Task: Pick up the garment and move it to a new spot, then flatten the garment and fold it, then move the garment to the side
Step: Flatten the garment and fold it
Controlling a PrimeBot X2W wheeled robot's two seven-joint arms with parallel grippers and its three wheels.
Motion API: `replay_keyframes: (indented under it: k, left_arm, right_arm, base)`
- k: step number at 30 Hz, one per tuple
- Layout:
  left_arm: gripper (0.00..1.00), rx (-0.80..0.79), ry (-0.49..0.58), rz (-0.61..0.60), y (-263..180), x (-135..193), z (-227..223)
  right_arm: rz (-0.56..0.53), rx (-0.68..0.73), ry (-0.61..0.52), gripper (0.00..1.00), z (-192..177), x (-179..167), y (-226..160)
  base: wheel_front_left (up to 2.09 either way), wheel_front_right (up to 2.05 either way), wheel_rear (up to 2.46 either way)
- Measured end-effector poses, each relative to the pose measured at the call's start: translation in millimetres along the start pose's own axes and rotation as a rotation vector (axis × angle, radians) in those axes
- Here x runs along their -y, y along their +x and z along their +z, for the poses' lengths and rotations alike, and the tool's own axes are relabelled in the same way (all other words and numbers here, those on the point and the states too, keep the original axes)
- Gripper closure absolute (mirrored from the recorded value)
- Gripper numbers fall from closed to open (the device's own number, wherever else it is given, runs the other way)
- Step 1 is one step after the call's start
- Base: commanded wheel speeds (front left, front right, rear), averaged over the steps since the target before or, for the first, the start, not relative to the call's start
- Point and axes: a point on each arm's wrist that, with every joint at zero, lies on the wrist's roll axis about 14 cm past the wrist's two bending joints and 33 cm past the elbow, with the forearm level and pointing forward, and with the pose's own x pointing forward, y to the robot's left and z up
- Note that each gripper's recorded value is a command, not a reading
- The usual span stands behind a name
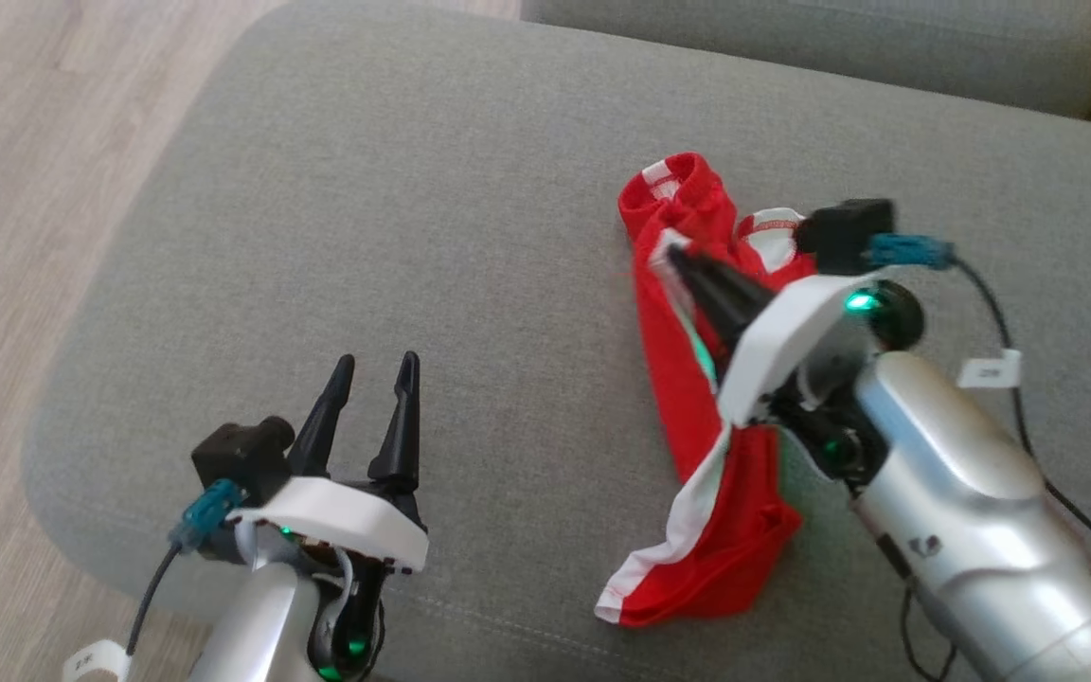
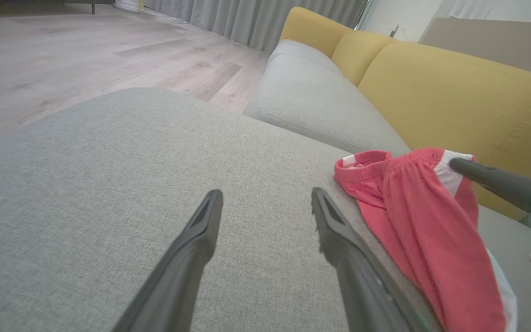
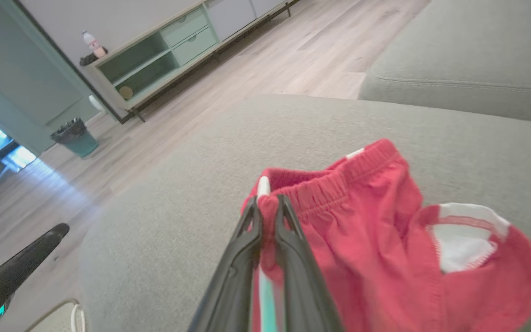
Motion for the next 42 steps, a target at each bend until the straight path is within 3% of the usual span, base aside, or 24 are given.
replay_keyframes:
  k: [8, 9, 10, 16, 22, 29, 42]
  left_arm:
    - [0.0, 0.01, -0.006, 0.032, -8.5, -9.3, 3.3]
    - [0.0, 0.009, -0.005, 0.038, -9.9, -11.2, 3.2]
    - [0.0, 0.008, -0.004, 0.045, -11.2, -12.8, 3.1]
    - [0.0, 0.011, -0.011, 0.08, -16.5, -21.8, 3.8]
    - [0.0, 0.035, -0.016, 0.064, -9.9, -17.2, 10.7]
    - [0.0, 0.053, -0.019, 0.005, -4.3, 0.4, 14.6]
    - [0.0, 0.05, -0.027, -0.12, -2.5, 41.4, 11.2]
  right_arm:
    - [0.124, -0.044, -0.098, 1.0, 3.9, -49.3, 28.2]
    - [0.136, -0.056, -0.107, 0.85, 2.4, -54.7, 33.2]
    - [0.143, -0.067, -0.113, 0.0, 0.5, -58.4, 37.2]
    - [0.138, -0.119, -0.142, 0.0, -17.1, -59.6, 46.9]
    - [0.002, -0.01, -0.105, 0.0, 2.9, -15.7, 28.1]
    - [-0.191, 0.117, -0.097, 0.0, 21.8, 45.2, -23.3]
    - [-0.441, 0.238, 0.106, 0.0, -42.7, 81.4, -123.6]
  base:
    - [0.0, 0.0, 0.0]
    - [0.0, 0.0, 0.0]
    - [0.0, 0.0, 0.0]
    - [0.0, 0.0, 0.0]
    - [0.0, 0.0, 0.0]
    - [0.0, 0.0, 0.0]
    - [0.0, 0.0, 0.0]
